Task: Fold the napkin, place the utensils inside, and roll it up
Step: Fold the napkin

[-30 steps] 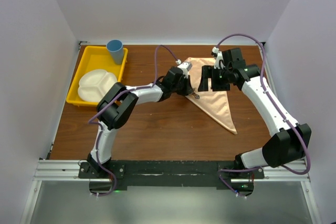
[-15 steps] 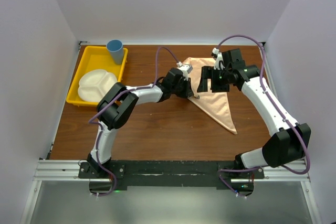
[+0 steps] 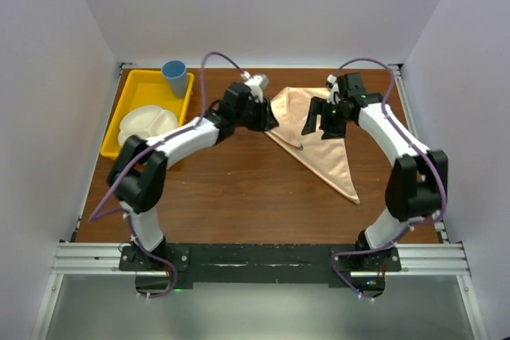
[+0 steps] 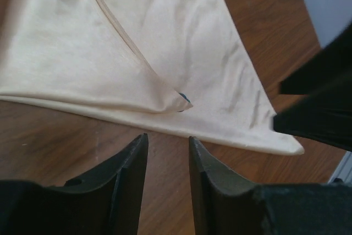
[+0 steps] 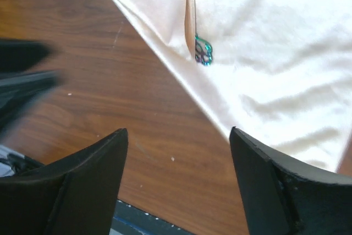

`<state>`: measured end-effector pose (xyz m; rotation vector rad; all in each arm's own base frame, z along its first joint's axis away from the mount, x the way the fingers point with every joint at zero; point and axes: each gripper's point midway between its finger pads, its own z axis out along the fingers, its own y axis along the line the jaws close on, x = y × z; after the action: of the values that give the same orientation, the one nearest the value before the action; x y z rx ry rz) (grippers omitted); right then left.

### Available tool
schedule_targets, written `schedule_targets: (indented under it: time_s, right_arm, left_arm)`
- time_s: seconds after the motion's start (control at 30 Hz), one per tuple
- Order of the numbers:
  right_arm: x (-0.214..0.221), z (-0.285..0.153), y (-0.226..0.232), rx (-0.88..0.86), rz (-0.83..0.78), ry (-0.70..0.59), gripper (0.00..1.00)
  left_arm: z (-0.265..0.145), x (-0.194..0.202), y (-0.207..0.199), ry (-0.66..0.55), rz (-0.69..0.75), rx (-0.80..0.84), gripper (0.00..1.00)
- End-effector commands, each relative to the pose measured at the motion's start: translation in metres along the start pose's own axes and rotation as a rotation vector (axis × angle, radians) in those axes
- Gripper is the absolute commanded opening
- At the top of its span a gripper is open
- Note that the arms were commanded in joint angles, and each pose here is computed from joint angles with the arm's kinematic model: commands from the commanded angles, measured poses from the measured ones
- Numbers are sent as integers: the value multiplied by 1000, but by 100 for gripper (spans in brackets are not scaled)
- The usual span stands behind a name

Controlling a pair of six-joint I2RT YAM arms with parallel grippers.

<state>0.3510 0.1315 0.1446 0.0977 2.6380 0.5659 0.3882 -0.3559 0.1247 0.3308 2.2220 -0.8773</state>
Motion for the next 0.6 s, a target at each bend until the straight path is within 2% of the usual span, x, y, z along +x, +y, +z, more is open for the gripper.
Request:
schedule_targets:
  time_s: [0.0, 0.07, 0.13, 0.33, 0.57]
  right_arm:
    - [-22, 40, 15, -121, -77, 19, 67]
    - [-19, 59, 8, -113, -86, 69, 62]
    - [-24, 67, 6, -113, -103, 61, 61]
    - [-17, 93, -4, -105, -109, 120, 60]
    - [-13, 108, 0, -130, -116, 156, 45]
  left_arm:
    - [-71, -48, 4, -102, 4, -40, 41]
    - [-94, -57, 17, -132, -14, -89, 41]
    - [-108, -56, 29, -129, -27, -125, 42]
    - [-121, -54, 31, -134, -51, -131, 42]
    - [-123, -54, 26, -140, -66, -113, 42]
